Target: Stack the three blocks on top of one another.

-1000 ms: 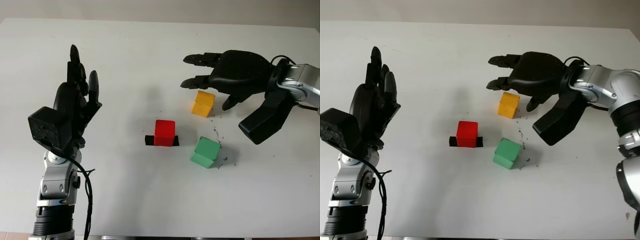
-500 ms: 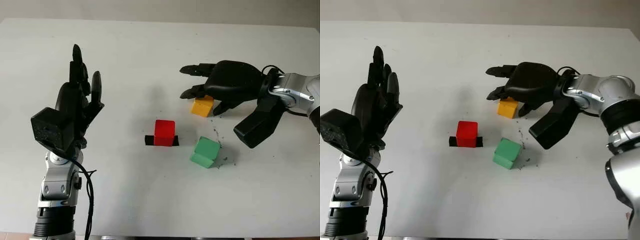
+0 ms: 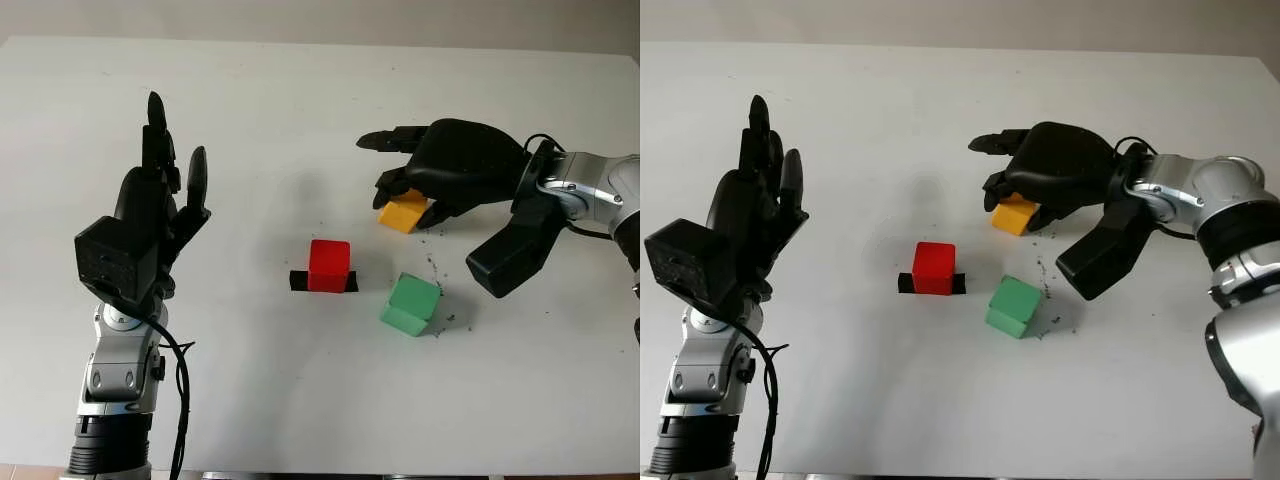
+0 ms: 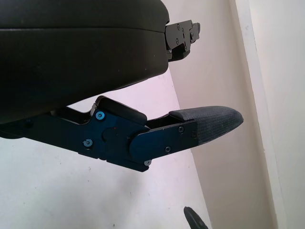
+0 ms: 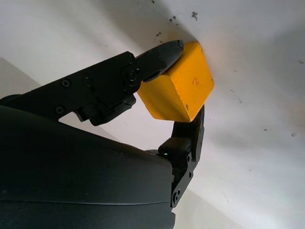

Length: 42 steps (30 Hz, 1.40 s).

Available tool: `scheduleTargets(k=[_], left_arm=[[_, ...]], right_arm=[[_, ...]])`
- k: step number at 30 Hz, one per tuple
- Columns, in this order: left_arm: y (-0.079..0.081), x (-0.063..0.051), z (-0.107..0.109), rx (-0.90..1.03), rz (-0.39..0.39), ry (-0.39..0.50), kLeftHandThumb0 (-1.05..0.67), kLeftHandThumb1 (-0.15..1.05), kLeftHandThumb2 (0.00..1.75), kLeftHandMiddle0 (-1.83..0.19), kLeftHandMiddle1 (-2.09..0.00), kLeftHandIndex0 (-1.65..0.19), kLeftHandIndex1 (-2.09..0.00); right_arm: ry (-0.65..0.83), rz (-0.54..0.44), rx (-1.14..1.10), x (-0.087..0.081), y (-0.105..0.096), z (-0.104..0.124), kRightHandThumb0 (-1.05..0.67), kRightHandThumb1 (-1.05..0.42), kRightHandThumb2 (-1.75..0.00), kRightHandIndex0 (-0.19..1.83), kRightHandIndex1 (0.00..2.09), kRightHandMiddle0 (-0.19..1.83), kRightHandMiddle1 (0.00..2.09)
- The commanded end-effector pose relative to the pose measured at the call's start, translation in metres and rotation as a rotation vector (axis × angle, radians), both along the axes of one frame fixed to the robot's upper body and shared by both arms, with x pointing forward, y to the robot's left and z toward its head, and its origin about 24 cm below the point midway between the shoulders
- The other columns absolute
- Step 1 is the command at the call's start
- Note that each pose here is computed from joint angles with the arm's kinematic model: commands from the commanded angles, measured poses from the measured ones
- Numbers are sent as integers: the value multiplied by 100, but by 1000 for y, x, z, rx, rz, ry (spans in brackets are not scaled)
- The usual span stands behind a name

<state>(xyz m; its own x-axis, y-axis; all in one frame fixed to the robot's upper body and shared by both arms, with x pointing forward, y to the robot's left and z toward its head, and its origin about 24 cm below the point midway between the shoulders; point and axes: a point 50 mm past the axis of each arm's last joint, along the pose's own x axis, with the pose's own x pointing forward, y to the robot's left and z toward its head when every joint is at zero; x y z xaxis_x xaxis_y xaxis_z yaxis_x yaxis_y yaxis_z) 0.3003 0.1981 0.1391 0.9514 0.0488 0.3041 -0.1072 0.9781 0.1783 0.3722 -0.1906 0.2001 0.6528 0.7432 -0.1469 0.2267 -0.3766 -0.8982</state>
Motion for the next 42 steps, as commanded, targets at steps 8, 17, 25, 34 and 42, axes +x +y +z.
scheduleTargets(k=[8, 17, 25, 34, 42], left_arm=[[-2, 0, 2, 10, 1, -1, -77, 105, 63, 19, 0, 19, 0], [-2, -1, 3, 2, -4, -3, -74, 105, 62, 19, 0, 19, 0], [-2, -2, 2, 5, -1, 2, -73, 105, 62, 19, 0, 19, 0], [-3, -3, 1, -3, -3, 5, -71, 105, 63, 19, 0, 19, 0], [-1, -4, 1, 7, 2, 1, -73, 105, 63, 19, 0, 19, 0]], right_arm=[[-96, -25, -29, 3, -6, 28, -34, -89, -5, 32, 7, 63, 103], [-150, 6, 105, 1, -5, 39, -40, -86, -5, 36, 7, 61, 111], [143, -81, 634, 0, 3, 44, -33, -88, -6, 33, 5, 48, 134], [414, -157, 845, -22, 14, 46, -37, -93, -6, 25, 2, 35, 148], [561, -217, 809, -32, 29, 61, -38, -93, -5, 26, 4, 33, 150]])
